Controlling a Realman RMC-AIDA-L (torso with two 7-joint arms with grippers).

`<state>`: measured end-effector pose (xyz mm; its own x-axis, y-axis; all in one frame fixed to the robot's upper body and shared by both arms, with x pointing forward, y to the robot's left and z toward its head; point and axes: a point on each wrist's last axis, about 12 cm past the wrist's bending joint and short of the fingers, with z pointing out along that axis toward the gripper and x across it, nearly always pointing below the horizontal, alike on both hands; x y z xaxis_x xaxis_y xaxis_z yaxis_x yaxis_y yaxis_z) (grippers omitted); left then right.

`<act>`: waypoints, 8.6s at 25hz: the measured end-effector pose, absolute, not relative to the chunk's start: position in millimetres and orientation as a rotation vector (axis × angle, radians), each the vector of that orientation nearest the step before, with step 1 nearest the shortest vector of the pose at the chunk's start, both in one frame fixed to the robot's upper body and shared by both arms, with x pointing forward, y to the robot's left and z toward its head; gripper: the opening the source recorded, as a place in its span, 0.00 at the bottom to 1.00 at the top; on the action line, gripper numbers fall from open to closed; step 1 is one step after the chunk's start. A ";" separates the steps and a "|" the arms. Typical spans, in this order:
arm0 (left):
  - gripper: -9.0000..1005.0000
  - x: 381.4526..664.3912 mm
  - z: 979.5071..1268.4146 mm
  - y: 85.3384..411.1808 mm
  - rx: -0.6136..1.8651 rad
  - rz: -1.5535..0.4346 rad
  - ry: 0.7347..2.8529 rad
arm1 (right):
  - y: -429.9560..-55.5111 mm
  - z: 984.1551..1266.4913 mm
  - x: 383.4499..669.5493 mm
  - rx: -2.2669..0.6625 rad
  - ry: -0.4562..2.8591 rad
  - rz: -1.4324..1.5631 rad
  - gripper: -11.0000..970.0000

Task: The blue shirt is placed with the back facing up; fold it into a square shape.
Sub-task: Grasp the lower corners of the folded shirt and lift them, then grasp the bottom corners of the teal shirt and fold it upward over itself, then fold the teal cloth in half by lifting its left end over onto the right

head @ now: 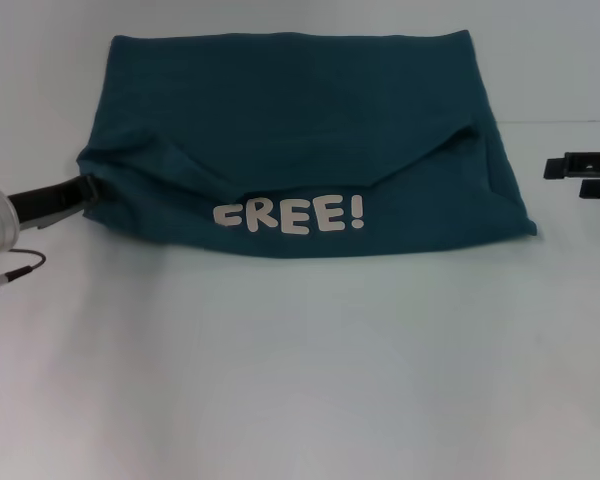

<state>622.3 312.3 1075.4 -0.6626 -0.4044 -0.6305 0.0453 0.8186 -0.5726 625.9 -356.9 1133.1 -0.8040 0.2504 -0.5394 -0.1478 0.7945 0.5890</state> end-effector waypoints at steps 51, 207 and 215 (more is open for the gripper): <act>0.01 625.2 1081.3 301.2 -0.209 -0.777 2.198 | -280.4 1096.0 650.1 -0.159 2.532 0.499 0.17; 0.57 535.9 1034.7 354.4 -1.011 -1.211 2.031 | -350.0 1076.8 539.6 0.202 2.020 1.252 0.90; 0.57 529.6 1031.7 358.0 -1.028 -1.207 2.041 | -351.0 1077.0 539.6 0.203 2.020 1.249 0.90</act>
<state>529.6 358.0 1031.7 -0.5559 -0.8279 -0.0746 -0.3336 0.3044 -0.8922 539.6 -351.0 1077.0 -0.7135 0.4852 -0.5055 -0.2356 0.5133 0.8252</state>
